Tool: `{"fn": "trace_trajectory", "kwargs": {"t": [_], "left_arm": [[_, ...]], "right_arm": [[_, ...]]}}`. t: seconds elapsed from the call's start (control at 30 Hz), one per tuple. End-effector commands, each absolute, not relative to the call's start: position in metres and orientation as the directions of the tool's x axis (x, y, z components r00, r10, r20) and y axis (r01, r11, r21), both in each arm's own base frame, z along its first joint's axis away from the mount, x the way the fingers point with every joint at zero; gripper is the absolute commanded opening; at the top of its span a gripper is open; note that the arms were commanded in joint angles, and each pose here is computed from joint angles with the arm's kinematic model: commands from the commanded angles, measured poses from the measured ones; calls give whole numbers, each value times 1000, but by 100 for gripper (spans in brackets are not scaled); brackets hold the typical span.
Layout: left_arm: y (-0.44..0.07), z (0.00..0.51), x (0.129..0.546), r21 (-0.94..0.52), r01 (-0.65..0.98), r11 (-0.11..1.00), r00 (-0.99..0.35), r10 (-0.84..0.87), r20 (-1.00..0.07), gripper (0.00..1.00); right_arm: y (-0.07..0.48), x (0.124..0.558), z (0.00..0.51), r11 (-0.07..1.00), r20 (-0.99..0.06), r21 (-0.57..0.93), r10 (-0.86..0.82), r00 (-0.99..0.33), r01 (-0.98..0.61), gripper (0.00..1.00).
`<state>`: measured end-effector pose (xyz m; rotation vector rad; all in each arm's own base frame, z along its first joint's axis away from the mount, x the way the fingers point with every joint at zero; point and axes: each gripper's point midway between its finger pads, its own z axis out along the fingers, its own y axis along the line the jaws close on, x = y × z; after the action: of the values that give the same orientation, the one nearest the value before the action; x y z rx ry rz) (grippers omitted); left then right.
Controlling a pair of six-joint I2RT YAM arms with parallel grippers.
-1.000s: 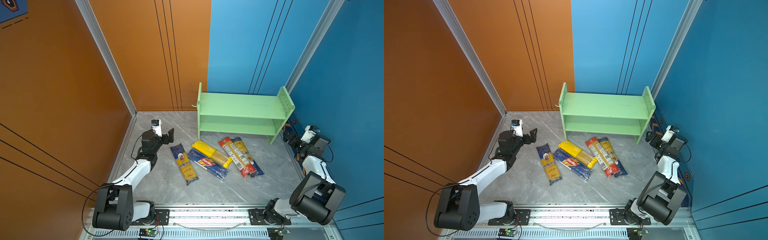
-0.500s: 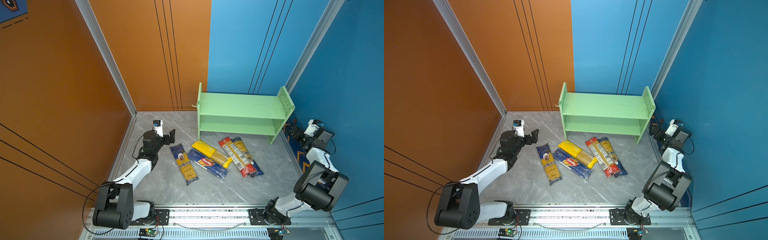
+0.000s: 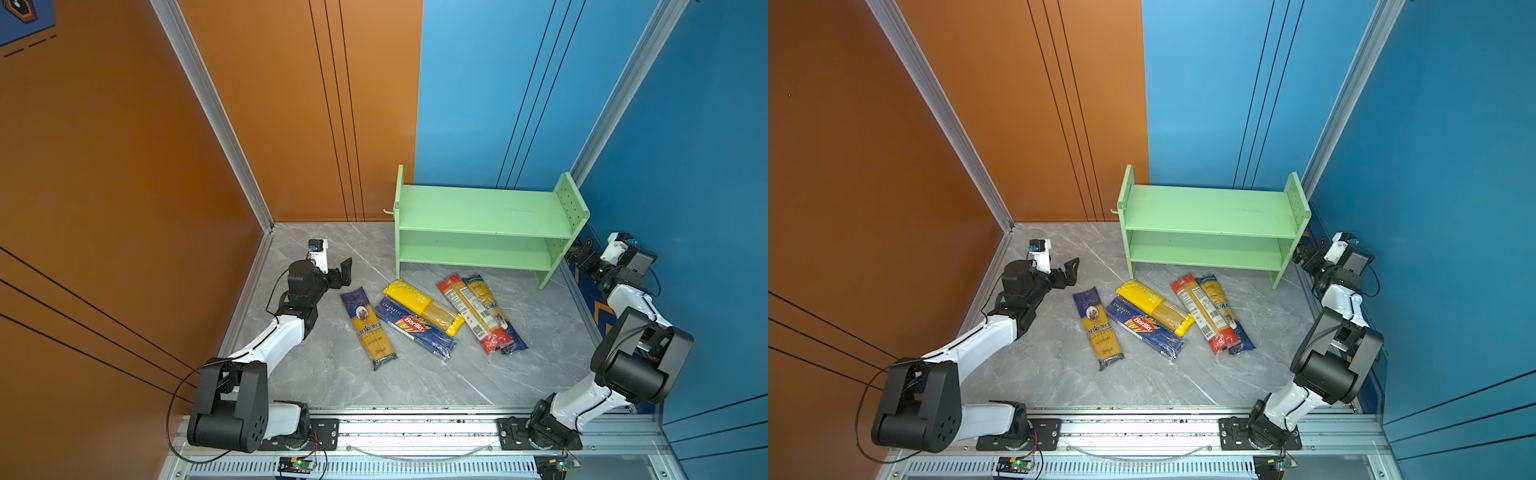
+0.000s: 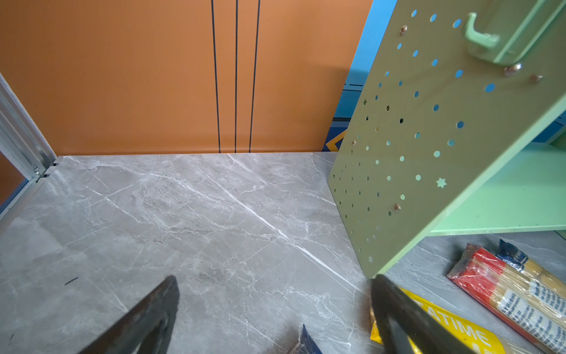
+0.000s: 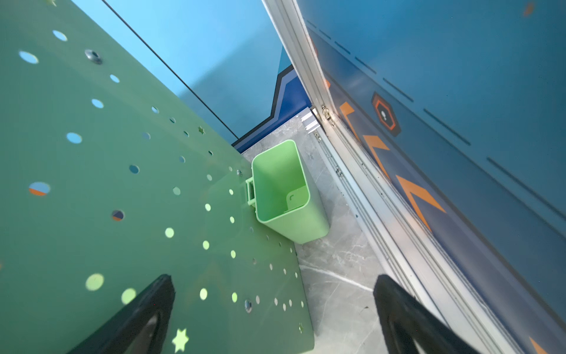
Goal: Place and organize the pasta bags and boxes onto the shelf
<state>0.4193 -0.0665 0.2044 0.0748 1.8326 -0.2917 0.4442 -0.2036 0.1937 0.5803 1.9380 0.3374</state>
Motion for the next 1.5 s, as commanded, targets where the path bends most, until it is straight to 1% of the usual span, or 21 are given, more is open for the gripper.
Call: {"fn": "trace_trajectory", "kwargs": {"t": [0.0,0.27,0.4,0.77,0.93,1.3,1.4,1.47], "left_arm": [[-72,215,423,-162,229,960,-264,-99,-960,98],[-72,213,424,-153,227,962,-269,-89,-959,98],[-72,210,425,-154,227,962,-275,-88,-957,98],[-79,211,431,-181,253,950,-286,-106,-952,98],[-78,210,431,-178,247,953,-295,-102,-950,98],[-76,210,426,-168,234,958,-306,-91,-948,98],[-75,211,425,-167,230,959,-309,-91,-947,98],[-74,213,425,-166,224,960,-310,-91,-947,98]], "right_arm": [[-210,453,201,848,-787,460,526,-322,262,100],[-212,460,200,862,-796,442,504,-335,247,100],[-214,466,201,888,-811,401,458,-363,225,100],[-215,481,207,963,-872,243,268,-409,113,100],[-207,484,199,991,-895,132,132,-427,29,100],[-206,491,198,998,-965,-36,-47,-260,-47,100],[-211,497,200,997,-974,-64,-72,-213,-42,100],[-214,503,203,996,-980,-57,-67,-186,-61,100]]}}
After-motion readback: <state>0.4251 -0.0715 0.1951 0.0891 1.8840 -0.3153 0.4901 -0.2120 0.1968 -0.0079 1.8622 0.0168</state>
